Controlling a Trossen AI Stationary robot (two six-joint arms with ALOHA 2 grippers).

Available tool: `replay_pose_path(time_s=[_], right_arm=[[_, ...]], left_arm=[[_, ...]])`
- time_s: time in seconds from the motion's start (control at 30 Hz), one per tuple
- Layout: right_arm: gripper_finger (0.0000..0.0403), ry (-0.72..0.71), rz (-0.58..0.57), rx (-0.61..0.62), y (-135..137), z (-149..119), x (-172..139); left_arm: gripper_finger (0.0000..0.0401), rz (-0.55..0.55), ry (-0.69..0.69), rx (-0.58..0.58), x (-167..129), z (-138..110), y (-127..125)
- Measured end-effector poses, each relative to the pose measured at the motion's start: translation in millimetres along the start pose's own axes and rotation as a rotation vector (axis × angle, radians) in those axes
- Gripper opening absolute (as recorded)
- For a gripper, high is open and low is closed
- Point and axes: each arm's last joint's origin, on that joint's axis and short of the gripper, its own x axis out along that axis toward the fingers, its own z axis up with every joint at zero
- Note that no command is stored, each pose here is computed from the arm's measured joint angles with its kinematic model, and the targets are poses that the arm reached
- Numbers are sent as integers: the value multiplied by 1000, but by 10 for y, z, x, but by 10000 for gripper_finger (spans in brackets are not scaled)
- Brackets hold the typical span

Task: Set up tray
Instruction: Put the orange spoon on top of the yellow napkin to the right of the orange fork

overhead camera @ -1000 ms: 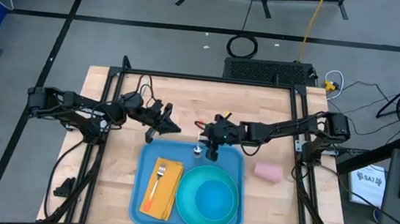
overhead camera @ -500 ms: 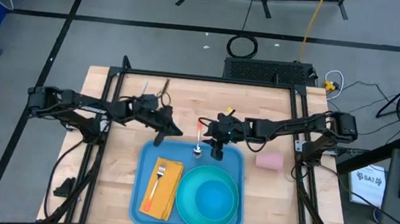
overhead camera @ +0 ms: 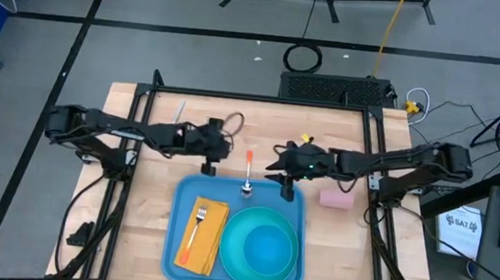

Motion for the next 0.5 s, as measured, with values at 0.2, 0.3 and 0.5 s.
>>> replay_pose_path(time_s=[0.2, 0.3, 0.5], right_arm=[[114, -96, 12, 40, -18, -194, -204], [114, -118, 15, 58, -24, -263, -258], [114, -106, 14, 73, -30, -309, -249]], left_arm=[[164, -16, 106, 255, 294, 143, -32], [162, -51, 144, 334, 462, 253, -13], [153, -81, 148, 452, 733, 471, 10]])
